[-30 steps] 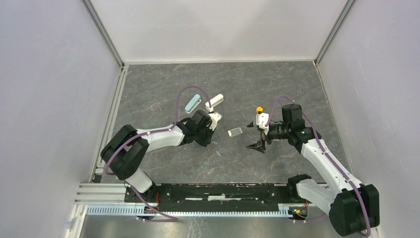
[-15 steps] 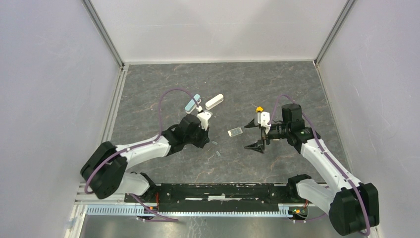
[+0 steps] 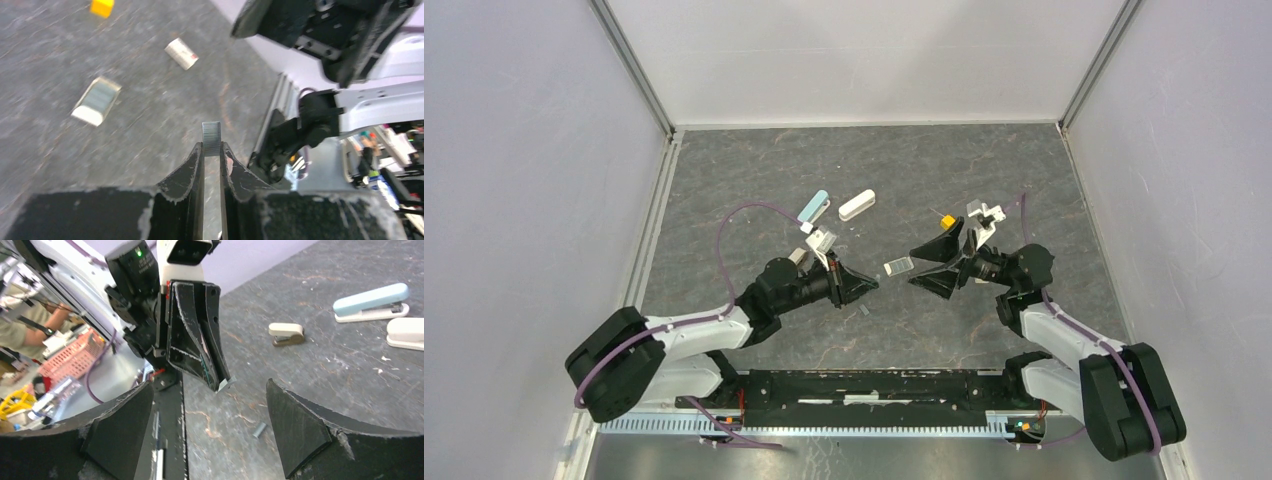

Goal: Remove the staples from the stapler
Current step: Pick up the staple from the center of the board, then place the staple in the staple box.

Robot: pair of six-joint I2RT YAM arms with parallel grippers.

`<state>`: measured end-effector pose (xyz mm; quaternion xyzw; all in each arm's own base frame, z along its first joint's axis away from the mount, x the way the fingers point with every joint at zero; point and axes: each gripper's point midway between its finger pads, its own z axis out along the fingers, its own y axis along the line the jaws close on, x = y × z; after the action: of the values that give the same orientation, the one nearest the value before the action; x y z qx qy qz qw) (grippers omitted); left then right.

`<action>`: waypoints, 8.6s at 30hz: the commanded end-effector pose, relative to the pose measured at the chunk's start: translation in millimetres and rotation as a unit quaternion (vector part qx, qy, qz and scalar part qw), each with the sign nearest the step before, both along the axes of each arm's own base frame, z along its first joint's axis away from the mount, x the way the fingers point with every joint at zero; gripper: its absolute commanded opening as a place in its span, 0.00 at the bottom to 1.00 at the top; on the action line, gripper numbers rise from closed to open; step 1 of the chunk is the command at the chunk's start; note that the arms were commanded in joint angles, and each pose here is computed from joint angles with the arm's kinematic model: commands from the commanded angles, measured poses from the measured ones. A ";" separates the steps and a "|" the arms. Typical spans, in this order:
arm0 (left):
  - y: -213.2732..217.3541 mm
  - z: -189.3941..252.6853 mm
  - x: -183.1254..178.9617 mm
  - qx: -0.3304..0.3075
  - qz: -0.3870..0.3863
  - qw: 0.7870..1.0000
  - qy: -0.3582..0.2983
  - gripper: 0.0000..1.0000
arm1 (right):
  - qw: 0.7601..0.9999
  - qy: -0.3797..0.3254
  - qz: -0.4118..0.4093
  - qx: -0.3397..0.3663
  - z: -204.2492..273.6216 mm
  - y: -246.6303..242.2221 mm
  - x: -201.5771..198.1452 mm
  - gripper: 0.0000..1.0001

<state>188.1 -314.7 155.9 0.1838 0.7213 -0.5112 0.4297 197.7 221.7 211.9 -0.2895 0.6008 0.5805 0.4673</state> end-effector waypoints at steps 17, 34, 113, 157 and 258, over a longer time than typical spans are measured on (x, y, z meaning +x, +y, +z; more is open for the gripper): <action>-41.5 84.7 -36.9 -0.180 -0.085 0.979 -0.050 0.06 | 0.998 0.008 0.049 0.035 22.1 12.6 -26.1 0.81; -49.1 90.0 -43.7 -0.201 -0.106 0.973 -0.045 0.07 | 0.996 0.001 0.079 0.045 31.2 17.3 -38.3 0.61; 80.3 42.1 -18.5 0.024 0.146 0.987 -0.064 0.49 | 0.961 -0.057 -0.098 -0.253 -58.2 6.6 69.2 0.16; 87.6 2.8 -18.9 0.044 0.156 0.985 -0.052 0.50 | 0.884 0.004 -0.155 -0.441 -147.1 13.6 120.7 0.18; 91.6 4.7 -19.4 0.035 0.162 0.985 -0.055 0.51 | 0.872 -0.004 -0.176 -0.457 -147.3 8.9 133.2 0.29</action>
<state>165.2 -224.3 153.4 0.1022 0.7465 -0.4009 0.5212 317.8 223.2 37.2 -0.3607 0.8555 0.1492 0.3403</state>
